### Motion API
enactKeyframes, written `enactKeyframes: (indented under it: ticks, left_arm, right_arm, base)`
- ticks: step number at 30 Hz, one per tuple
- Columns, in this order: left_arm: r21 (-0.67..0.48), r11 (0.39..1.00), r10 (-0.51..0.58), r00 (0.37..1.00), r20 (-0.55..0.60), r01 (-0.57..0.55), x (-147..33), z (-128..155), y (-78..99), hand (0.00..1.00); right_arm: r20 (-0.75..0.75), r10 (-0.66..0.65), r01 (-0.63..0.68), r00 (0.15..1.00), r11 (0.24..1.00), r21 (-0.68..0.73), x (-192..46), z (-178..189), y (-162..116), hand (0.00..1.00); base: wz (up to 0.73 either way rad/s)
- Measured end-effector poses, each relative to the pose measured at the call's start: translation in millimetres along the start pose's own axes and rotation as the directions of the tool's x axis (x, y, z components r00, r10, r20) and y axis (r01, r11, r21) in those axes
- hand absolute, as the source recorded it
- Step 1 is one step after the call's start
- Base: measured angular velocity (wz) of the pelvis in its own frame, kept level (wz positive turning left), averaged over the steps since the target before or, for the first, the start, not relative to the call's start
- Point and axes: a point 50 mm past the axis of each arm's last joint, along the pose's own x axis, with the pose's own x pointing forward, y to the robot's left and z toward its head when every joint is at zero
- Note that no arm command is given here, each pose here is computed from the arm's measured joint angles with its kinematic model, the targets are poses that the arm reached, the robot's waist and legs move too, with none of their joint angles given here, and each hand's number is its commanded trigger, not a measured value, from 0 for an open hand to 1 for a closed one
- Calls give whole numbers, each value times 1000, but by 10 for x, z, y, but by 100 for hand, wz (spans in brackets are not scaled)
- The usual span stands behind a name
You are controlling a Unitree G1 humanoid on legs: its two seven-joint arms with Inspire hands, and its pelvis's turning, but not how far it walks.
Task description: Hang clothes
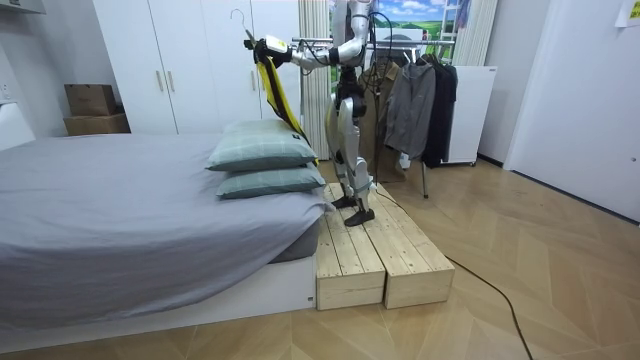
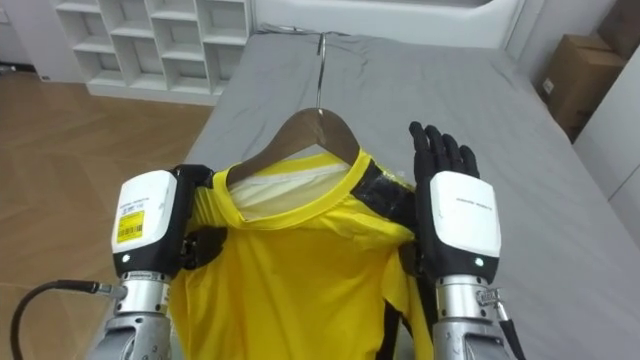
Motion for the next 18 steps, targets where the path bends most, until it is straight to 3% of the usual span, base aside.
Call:
enactKeyframes:
  ticks: [18]
  left_arm:
    - [-13, 999, -29, 1000, 8, 29, 0, 53, -24, 100]
  right_arm:
    - [-11, 75, -76, 997, 997, -11, -16, -28, 91, 0]
  base:
    - [0]
